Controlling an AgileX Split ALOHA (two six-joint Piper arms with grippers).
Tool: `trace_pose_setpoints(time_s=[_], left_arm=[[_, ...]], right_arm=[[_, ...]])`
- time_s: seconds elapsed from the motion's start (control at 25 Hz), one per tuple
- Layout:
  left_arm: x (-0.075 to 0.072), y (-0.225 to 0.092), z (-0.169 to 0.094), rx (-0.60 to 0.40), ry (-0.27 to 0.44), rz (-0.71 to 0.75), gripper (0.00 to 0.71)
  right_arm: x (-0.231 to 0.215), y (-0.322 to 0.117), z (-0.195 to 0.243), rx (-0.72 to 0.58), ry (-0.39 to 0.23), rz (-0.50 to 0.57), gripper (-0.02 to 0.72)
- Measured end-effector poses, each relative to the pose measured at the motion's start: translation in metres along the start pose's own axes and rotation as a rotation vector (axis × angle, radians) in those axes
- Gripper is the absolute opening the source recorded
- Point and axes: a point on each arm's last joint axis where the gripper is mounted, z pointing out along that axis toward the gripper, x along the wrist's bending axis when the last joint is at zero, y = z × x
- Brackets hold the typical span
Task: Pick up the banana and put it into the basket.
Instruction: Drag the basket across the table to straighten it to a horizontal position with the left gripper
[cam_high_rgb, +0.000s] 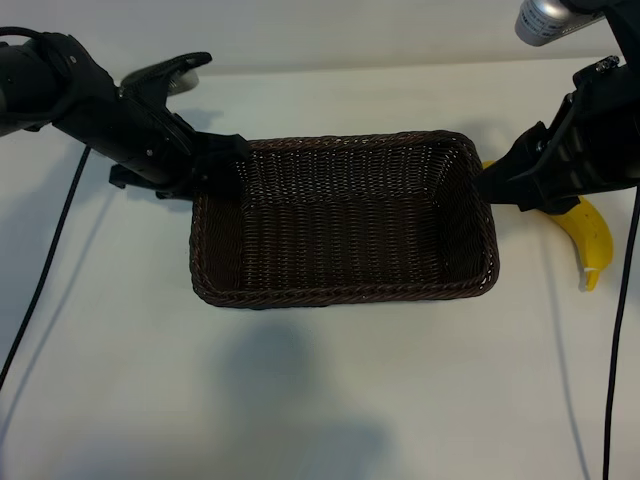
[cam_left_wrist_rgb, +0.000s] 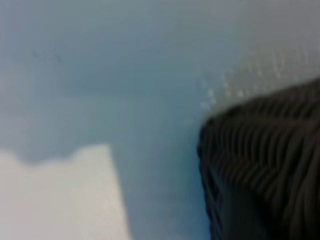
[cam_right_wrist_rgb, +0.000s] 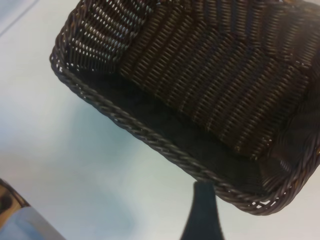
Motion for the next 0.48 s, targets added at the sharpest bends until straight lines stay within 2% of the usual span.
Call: trace_pose_setpoints(time_s=[0.08,0.16,0.32,0.48], left_arm=[[0.0,-0.001,0.0,0.012,-0.003,-0.001,0.577],[-0.001,-0.002,0.0,0.02,-0.006,-0.003,0.63],[-0.003,-0.002,-0.007,0.009,-0.001,0.002,0.634],[-0.007,-0.004,-0.03,-0.018,0.054,0.024,0.627]], right_arm=[[0.0,-0.001,0.0,0.006,0.003,0.0,0.56],[0.0,-0.001,0.0,0.011,0.005,0.0,0.56],[0.001,-0.001,0.0,0.013,0.006,0.0,0.56],[0.0,-0.001,0.0,0.013,0.005,-0.001,0.56]])
